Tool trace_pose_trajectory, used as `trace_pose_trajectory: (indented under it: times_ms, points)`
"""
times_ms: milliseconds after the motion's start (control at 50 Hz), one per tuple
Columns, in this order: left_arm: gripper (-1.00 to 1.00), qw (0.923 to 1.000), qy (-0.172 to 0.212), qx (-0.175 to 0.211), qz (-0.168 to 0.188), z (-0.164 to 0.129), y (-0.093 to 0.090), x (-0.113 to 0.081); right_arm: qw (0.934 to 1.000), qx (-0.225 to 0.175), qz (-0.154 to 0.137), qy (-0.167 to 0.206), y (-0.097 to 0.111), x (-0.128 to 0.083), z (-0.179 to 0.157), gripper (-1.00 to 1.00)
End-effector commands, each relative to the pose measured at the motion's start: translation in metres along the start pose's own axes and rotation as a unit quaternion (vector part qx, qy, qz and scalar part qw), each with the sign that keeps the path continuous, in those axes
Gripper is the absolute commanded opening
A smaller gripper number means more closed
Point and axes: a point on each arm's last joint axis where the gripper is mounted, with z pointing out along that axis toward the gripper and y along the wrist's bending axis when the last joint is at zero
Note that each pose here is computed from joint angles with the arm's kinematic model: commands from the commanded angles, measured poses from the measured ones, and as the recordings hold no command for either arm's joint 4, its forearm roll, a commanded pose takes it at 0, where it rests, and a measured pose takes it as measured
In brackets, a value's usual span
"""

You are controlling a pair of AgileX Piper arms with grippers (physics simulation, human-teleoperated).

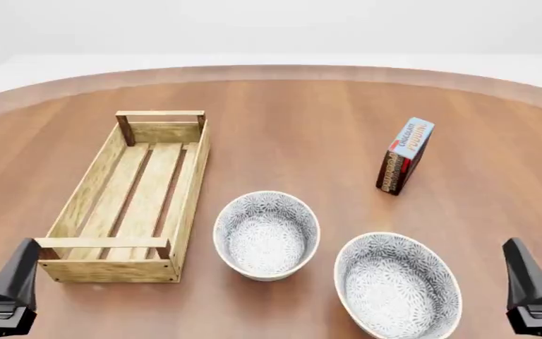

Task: Stack the left bowl on the right bowl and place them in the tray.

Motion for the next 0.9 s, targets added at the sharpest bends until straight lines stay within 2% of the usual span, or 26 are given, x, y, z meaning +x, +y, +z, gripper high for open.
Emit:
trace_pose_trajectory:
  times_ms: [20, 160, 200, 240, 280, 320, 360, 380, 460, 480, 540, 600, 660, 700, 780, 880, 900]
  points:
    - [1.00, 1.0000, 0.000, 0.000, 0.000, 0.000, 0.000, -0.001, 0.9999, 0.011, -0.004, 0.000, -0.001, -0.004, 0.000, 1.00]
    - [1.00, 1.0000, 0.000, 0.000, 0.000, 0.000, 0.000, -0.001, 0.9998, 0.007, -0.015, 0.013, -0.001, -0.011, 0.004, 1.00]
    - [1.00, 1.0000, 0.000, 0.000, 0.000, 0.000, 0.000, -0.001, 0.9995, -0.008, -0.022, 0.019, 0.001, -0.019, 0.006, 1.00]
    - [1.00, 1.0000, 0.000, 0.000, 0.000, 0.000, 0.000, -0.001, 0.9988, -0.039, -0.009, 0.027, 0.005, -0.029, 0.011, 1.00]
    - [1.00, 1.0000, 0.000, 0.000, 0.000, 0.000, 0.000, -0.001, 0.9981, -0.053, -0.008, 0.031, 0.007, -0.037, 0.014, 1.00]
    - [1.00, 1.0000, 0.000, 0.000, 0.000, 0.000, 0.000, -0.001, 0.9953, -0.071, -0.012, 0.066, 0.012, -0.042, 0.033, 1.00]
    - [1.00, 1.0000, 0.000, 0.000, 0.000, 0.000, 0.000, -0.001, 0.9941, -0.082, -0.012, 0.070, 0.015, -0.053, 0.039, 1.00]
    - [1.00, 1.0000, 0.000, 0.000, 0.000, 0.000, 0.000, -0.001, 0.9923, -0.093, -0.031, 0.076, 0.018, -0.059, 0.046, 1.00]
    - [1.00, 1.0000, 0.000, 0.000, 0.000, 0.000, 0.000, -0.001, 0.9846, -0.137, -0.053, 0.095, 0.031, -0.074, 0.067, 1.00]
    - [1.00, 1.0000, 0.000, 0.000, 0.000, 0.000, 0.000, -0.001, 0.9825, -0.139, -0.065, 0.106, 0.034, -0.076, 0.075, 1.00]
    - [1.00, 1.0000, 0.000, 0.000, 0.000, 0.000, 0.000, -0.001, 0.9809, -0.143, -0.074, 0.110, 0.036, -0.081, 0.083, 1.00]
    - [1.00, 1.0000, 0.000, 0.000, 0.000, 0.000, 0.000, -0.001, 0.9798, -0.141, -0.075, 0.120, 0.039, -0.089, 0.096, 1.00]
    - [1.00, 1.0000, 0.000, 0.000, 0.000, 0.000, 0.000, -0.001, 0.9772, -0.149, -0.053, 0.142, 0.047, -0.096, 0.111, 1.00]
    - [1.00, 1.0000, 0.000, 0.000, 0.000, 0.000, 0.000, -0.001, 0.9754, -0.154, -0.051, 0.149, 0.050, -0.095, 0.115, 1.00]
    - [1.00, 1.0000, 0.000, 0.000, 0.000, 0.000, 0.000, -0.001, 0.9656, -0.176, -0.053, 0.184, 0.066, -0.089, 0.136, 1.00]
    - [1.00, 1.0000, 0.000, 0.000, 0.000, 0.000, 0.000, -0.001, 0.9474, -0.211, -0.049, 0.236, 0.095, -0.074, 0.163, 1.00]
    - [1.00, 1.0000, 0.000, 0.000, 0.000, 0.000, 0.000, -0.001, 0.9474, -0.211, -0.049, 0.236, 0.095, -0.074, 0.163, 1.00]
